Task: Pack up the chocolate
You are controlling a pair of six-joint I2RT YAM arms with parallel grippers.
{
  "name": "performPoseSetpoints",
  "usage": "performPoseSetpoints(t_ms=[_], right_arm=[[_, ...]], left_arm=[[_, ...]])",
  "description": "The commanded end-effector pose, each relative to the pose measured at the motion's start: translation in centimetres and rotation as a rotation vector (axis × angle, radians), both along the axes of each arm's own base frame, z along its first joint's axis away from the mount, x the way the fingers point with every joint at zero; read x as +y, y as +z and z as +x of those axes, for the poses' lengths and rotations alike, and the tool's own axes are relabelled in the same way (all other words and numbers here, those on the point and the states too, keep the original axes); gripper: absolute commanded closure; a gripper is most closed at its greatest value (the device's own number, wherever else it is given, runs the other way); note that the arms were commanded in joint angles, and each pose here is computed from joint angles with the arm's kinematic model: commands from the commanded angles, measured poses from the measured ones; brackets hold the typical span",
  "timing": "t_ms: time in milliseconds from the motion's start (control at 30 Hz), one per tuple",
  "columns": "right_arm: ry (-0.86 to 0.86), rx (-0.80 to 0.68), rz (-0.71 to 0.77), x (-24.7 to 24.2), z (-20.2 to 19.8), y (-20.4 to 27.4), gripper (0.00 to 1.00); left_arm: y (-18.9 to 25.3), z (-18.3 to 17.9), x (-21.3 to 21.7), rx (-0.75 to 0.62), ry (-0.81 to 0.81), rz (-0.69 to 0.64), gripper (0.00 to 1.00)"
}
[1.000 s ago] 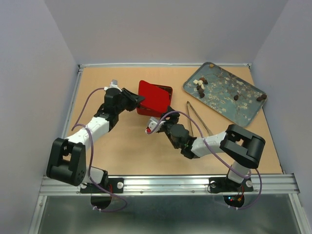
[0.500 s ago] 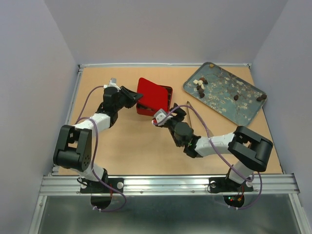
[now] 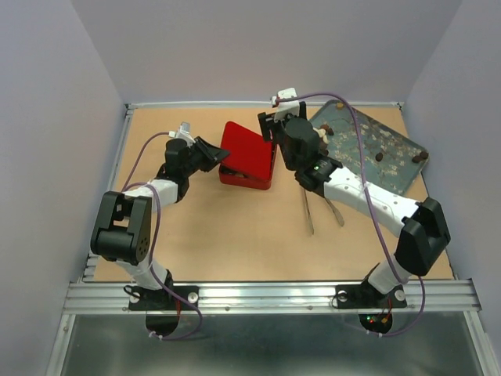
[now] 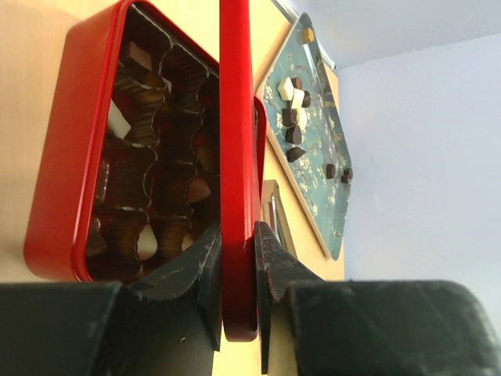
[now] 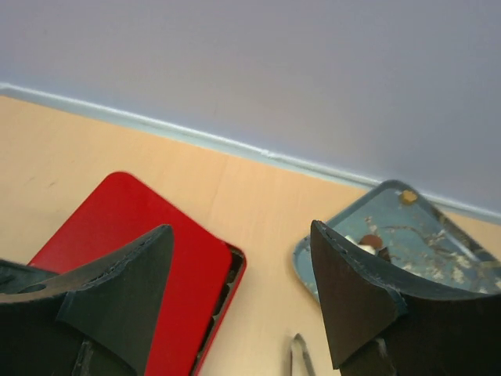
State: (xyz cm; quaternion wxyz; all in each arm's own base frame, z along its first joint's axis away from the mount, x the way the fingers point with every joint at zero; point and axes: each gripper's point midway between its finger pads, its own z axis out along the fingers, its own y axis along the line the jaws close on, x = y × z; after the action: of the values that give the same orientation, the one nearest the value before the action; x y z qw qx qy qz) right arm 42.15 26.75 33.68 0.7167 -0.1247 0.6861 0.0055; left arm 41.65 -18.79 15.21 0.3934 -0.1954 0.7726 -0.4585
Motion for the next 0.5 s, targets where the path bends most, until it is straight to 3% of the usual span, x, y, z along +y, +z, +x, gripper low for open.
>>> performPoseSetpoints(t_ms=[0, 200, 467], right_arm=[[0.047, 0.223, 0.030, 1.5, -0.2, -6.1, 0.24], [0.086, 0.374, 0.154, 1.7, -0.4, -11.1, 0.24], [0.053, 0.470, 0.271, -0.2, -0.1, -14.1, 0.24]], left_arm=[[-0.8, 0.9, 0.3, -0.063, -0.031, 0.104, 1.00], [-2.6, 1.1, 0.1, -0.048, -0.073, 0.146, 1.00], [-4.2, 0.8, 0.5, -0.057, -0.092, 0.209, 0.97]])
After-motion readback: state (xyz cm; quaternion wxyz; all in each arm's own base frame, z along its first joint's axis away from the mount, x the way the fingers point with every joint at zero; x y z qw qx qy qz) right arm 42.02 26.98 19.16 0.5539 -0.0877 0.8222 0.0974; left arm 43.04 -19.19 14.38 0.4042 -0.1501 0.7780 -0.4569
